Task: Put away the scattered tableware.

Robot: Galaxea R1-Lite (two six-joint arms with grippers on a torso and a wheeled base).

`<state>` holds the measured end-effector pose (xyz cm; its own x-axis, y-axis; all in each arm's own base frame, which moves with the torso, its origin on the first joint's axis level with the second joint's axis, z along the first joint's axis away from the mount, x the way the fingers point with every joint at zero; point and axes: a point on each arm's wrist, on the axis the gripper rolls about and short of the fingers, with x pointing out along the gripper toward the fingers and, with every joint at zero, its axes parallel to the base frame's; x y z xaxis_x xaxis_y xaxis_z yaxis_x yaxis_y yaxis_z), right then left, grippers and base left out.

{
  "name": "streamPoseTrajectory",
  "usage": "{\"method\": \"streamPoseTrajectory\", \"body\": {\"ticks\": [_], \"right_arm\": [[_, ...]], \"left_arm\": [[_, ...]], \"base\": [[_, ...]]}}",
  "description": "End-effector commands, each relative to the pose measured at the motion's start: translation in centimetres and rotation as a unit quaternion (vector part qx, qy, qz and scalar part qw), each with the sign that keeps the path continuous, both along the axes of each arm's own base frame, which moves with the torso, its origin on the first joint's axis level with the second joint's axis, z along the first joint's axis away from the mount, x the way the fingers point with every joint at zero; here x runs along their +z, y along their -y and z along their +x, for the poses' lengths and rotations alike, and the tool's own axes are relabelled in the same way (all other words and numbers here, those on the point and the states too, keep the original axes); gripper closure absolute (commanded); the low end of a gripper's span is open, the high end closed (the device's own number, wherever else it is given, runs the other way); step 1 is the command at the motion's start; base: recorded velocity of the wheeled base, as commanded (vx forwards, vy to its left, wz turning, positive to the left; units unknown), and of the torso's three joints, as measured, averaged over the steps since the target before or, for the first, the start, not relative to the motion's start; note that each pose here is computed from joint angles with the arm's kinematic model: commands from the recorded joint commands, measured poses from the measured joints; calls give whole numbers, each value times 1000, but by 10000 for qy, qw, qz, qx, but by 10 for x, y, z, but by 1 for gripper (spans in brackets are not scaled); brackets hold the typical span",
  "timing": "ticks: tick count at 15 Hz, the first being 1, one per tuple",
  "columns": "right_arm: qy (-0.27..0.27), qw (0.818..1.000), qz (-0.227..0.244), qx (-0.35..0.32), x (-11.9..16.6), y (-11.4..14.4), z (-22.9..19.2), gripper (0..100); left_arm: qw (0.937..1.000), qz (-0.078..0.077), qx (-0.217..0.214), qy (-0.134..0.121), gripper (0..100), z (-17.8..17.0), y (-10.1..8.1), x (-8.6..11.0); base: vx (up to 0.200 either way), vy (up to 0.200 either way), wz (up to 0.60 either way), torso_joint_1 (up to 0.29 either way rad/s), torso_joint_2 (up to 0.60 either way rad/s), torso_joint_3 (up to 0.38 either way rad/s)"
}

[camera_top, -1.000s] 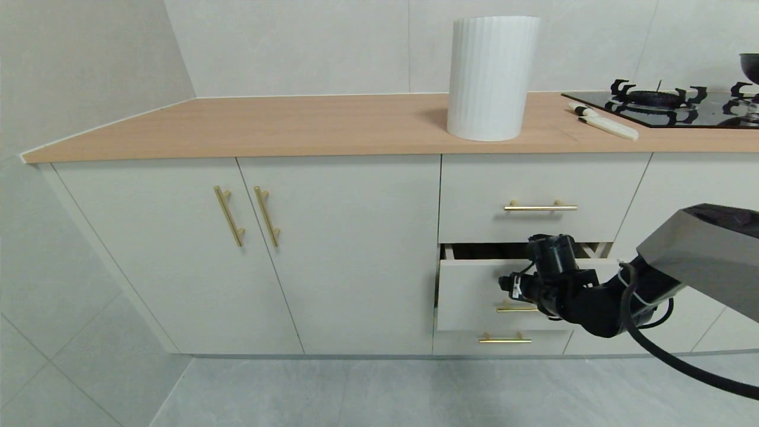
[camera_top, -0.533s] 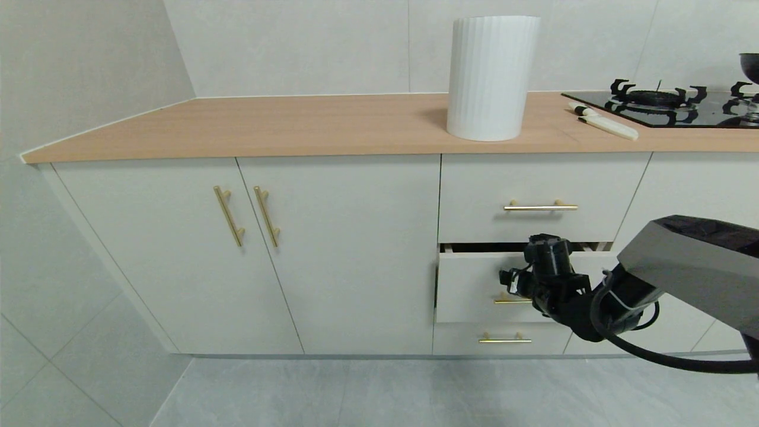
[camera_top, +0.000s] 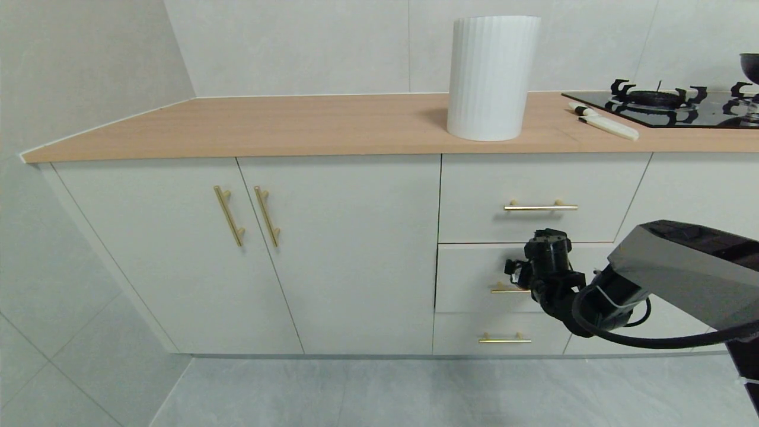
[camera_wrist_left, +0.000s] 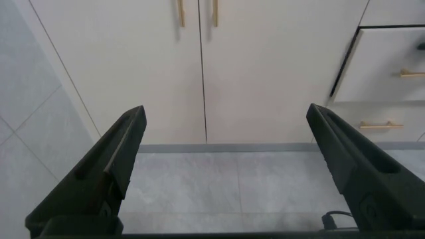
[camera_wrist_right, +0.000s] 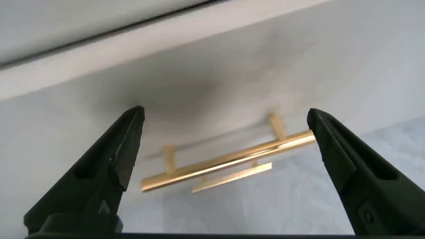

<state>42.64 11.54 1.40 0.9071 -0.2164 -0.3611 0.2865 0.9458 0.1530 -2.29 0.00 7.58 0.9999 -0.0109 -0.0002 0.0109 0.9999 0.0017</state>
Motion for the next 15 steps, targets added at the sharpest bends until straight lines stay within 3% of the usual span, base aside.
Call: {"method": "streamPoseTrajectory", "body": {"ticks": [1, 15], "right_arm": [[57, 9999, -5, -83, -1, 2, 6, 0], [391, 9989, 51, -237, 5, 5, 13, 0]], "left_arm": [[10000, -1, 1, 1, 0, 0, 0, 0], [10000, -1, 1, 1, 0, 0, 0, 0]], "base": [[0, 0, 0, 0, 0, 0], [0, 0, 0, 0, 0, 0]]}}
